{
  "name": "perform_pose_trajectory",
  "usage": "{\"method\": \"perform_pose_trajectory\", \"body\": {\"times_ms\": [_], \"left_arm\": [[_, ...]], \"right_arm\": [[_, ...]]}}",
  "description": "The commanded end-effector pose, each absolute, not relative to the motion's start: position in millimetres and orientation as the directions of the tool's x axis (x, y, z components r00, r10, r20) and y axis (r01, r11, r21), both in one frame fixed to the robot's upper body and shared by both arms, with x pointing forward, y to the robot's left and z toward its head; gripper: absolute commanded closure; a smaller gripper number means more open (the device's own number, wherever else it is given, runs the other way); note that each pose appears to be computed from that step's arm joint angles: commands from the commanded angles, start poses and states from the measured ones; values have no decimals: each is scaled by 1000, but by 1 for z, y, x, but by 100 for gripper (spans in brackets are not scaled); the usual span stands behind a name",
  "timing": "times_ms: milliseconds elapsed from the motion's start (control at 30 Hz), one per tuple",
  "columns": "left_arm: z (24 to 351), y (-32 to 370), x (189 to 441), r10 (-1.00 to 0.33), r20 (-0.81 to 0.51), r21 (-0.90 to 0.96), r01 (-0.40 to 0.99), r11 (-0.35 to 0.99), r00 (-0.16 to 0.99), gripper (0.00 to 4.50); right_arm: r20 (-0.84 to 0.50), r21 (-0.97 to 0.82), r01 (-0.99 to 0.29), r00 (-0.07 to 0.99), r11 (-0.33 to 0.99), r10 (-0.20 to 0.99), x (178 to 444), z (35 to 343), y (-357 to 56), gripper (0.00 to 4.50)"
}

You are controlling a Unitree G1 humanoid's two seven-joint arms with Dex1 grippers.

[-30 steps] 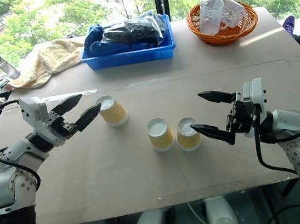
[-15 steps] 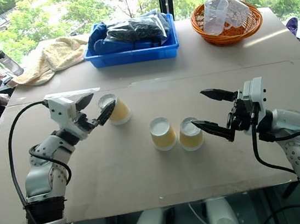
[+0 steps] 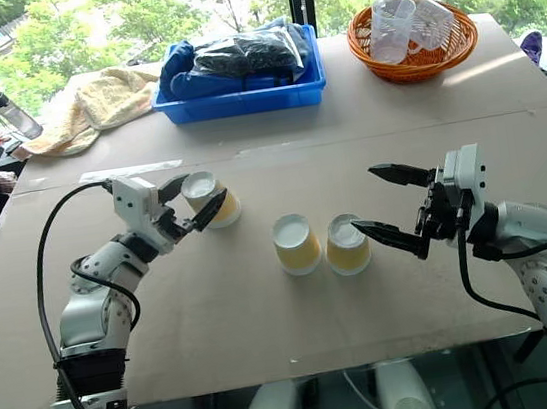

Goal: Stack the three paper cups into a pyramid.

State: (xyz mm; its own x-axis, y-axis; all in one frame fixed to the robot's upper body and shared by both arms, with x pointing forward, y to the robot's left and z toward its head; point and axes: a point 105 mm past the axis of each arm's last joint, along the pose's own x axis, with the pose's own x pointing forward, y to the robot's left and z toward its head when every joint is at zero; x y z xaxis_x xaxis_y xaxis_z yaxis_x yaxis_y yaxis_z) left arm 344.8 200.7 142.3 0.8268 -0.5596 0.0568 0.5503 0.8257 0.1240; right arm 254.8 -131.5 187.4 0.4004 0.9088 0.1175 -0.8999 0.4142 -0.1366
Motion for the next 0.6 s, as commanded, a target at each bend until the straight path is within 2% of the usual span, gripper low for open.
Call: {"method": "perform_pose_trajectory", "body": {"times_ms": [33, 133, 333, 467, 533, 600], "left_arm": [[163, 202, 346, -567, 125, 107, 557, 823, 814, 69], [168, 199, 346, -570, 135, 127, 557, 821, 810, 199], [175, 189, 344, -629, 130, 159, 610, 776, 766, 205], [199, 169, 340, -711, 156, 187, 686, 703, 686, 205], [211, 153, 336, -774, 154, 209, 746, 633, 614, 205], [225, 132, 326, -855, 150, 217, 828, 518, 496, 205]], "right_arm": [[148, -190, -891, 390, 413, 909, 250, 199, -130, 0], [149, -191, -890, 390, 414, 909, 250, 200, -131, 0], [146, -194, -890, 389, 412, 910, 252, 201, -132, 0], [141, -197, -885, 401, 423, 905, 252, 201, -136, 0], [141, -199, -880, 410, 431, 901, 252, 202, -139, 0], [142, -202, -875, 418, 440, 897, 253, 203, -143, 0]]}}
